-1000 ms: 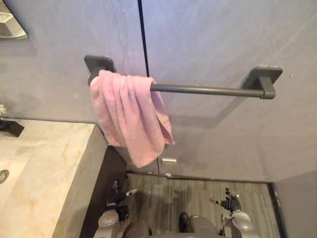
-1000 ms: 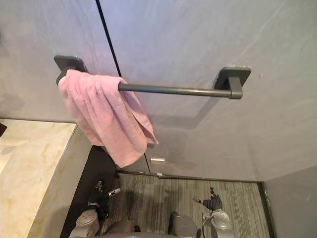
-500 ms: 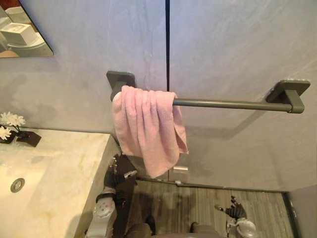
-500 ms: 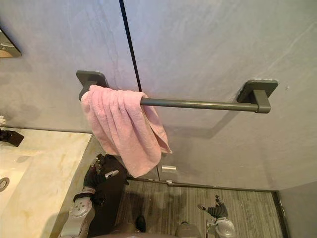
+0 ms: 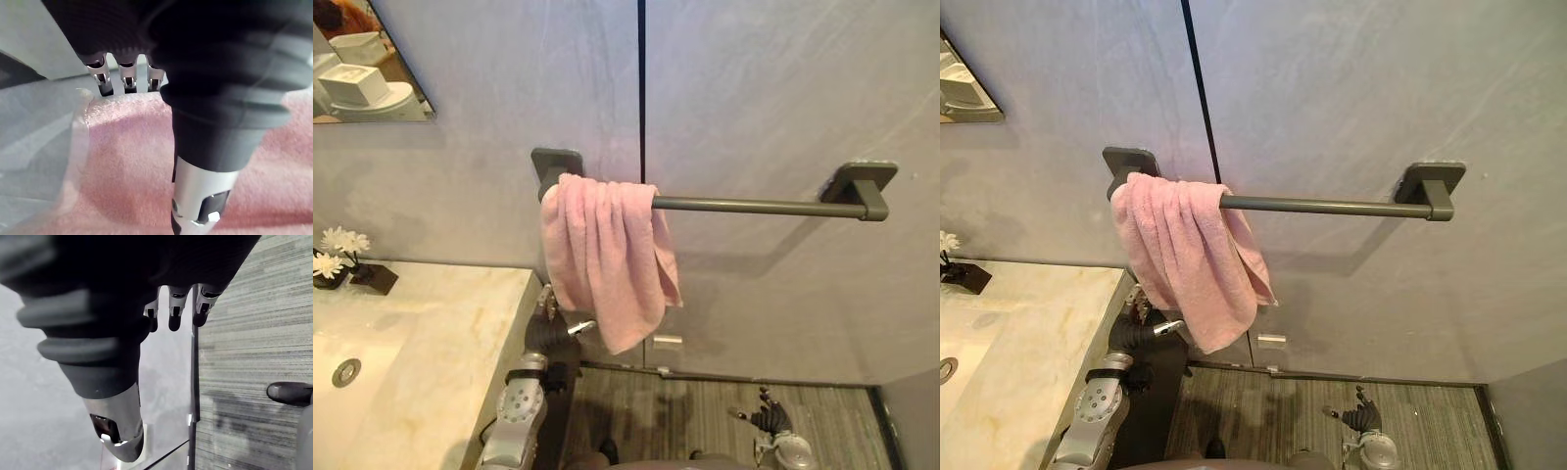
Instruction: Organize washtable
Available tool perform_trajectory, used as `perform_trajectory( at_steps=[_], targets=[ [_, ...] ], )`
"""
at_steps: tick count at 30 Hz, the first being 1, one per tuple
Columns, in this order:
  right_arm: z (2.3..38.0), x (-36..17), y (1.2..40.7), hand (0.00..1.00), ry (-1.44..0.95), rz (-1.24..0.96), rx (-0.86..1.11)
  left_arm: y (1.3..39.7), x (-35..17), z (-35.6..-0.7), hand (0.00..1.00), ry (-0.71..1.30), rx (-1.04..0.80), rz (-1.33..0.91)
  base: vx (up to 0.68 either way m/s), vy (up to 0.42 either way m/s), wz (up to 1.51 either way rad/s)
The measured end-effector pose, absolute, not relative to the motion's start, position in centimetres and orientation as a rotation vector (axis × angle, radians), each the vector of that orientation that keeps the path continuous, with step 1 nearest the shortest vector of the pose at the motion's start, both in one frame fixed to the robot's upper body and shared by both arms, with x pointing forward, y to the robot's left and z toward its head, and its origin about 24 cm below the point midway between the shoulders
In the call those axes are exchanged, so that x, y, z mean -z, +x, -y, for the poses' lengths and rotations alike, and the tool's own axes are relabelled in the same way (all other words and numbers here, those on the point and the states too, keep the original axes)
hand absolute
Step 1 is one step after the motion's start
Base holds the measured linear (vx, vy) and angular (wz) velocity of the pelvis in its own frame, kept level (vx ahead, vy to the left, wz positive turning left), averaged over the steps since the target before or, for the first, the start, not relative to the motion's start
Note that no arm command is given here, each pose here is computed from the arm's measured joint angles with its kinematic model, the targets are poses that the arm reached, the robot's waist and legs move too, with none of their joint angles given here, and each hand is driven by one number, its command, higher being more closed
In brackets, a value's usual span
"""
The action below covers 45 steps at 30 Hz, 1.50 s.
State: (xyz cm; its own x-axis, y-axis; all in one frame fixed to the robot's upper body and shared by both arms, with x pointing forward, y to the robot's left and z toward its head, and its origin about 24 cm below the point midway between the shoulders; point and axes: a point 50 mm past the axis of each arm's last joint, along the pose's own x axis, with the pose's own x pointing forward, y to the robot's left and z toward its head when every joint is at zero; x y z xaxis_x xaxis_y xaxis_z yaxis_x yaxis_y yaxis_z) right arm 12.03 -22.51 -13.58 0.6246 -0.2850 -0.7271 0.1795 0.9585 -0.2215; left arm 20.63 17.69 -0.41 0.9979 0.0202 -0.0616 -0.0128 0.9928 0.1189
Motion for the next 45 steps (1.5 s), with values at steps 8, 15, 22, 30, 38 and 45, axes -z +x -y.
perform_trajectory(
  at_steps=[8,15,22,30,38,45],
  targets=[
    [21.8,12.9,13.2,0.00,-0.160,-0.801,0.210,22.3,1.2,-16.3,1.00,0.251,0.081,-0.081,-0.07,-0.016,-0.08],
    [19.9,7.7,18.1,0.00,-0.168,-0.471,0.115,22.3,1.2,-16.9,1.00,0.281,0.075,-0.087,0.01,-0.001,-0.13],
    [17.6,2.2,21.4,0.00,-0.139,-0.172,-0.031,22.4,1.0,-17.3,1.00,0.295,0.057,-0.080,0.01,-0.008,-0.02],
    [14.4,0.2,23.2,0.00,-0.163,-0.068,-0.238,22.3,1.0,-17.0,1.00,0.295,0.069,-0.077,-0.04,-0.013,0.01],
    [11.4,-0.7,25.1,1.00,-0.185,-0.023,-0.357,22.9,0.5,-16.2,1.00,0.288,0.092,-0.044,-0.02,-0.021,0.09],
    [10.0,-0.9,25.9,1.00,-0.174,-0.017,-0.382,23.0,0.4,-15.9,1.00,0.279,0.086,-0.036,-0.03,-0.019,0.11]
  ],
)
